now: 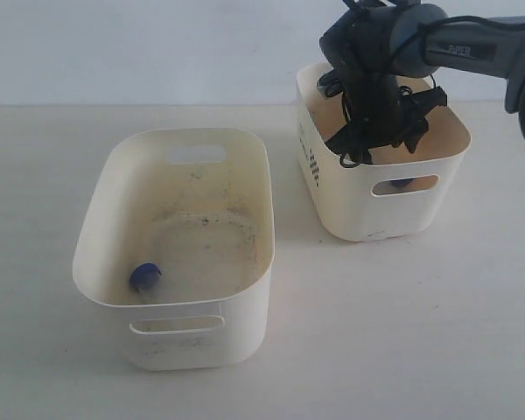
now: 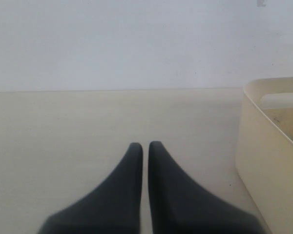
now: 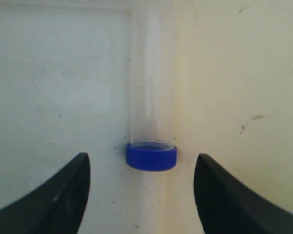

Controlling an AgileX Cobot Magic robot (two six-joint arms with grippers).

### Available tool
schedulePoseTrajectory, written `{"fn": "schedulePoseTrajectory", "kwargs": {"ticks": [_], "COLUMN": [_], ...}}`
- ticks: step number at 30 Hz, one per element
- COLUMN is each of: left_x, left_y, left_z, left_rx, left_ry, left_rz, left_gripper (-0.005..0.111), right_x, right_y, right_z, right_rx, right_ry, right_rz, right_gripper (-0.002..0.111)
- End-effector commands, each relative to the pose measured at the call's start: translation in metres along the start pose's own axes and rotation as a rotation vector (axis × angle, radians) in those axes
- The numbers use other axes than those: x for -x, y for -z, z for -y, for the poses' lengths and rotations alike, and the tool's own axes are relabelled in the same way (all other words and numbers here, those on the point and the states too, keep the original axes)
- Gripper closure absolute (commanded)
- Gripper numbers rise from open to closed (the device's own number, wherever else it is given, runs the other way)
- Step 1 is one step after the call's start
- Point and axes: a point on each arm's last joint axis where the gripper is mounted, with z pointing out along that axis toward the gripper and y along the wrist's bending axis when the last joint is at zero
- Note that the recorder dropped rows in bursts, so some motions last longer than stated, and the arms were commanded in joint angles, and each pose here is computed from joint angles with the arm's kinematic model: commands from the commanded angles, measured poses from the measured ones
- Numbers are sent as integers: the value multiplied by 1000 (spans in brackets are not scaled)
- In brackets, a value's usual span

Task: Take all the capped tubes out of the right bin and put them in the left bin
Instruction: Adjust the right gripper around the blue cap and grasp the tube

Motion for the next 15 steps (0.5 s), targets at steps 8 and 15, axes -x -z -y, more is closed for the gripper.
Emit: {"fn": "schedulePoseTrajectory", "kwargs": {"ticks": [8, 15], "left_x": [2, 2], "left_y": [0, 0], "left_z": [0, 0], "left_rx": [-1, -1], "left_ry": [16, 16], "left_rz": [8, 8], "left_gripper": [102, 102], "right_x": [-1, -3], "right_y": [-10, -20], "right_z": [2, -2], "right_rx": [-26, -36], "right_ry": [-23, -31], "right_rz": [-17, -39], "right_gripper": [48, 48]}}
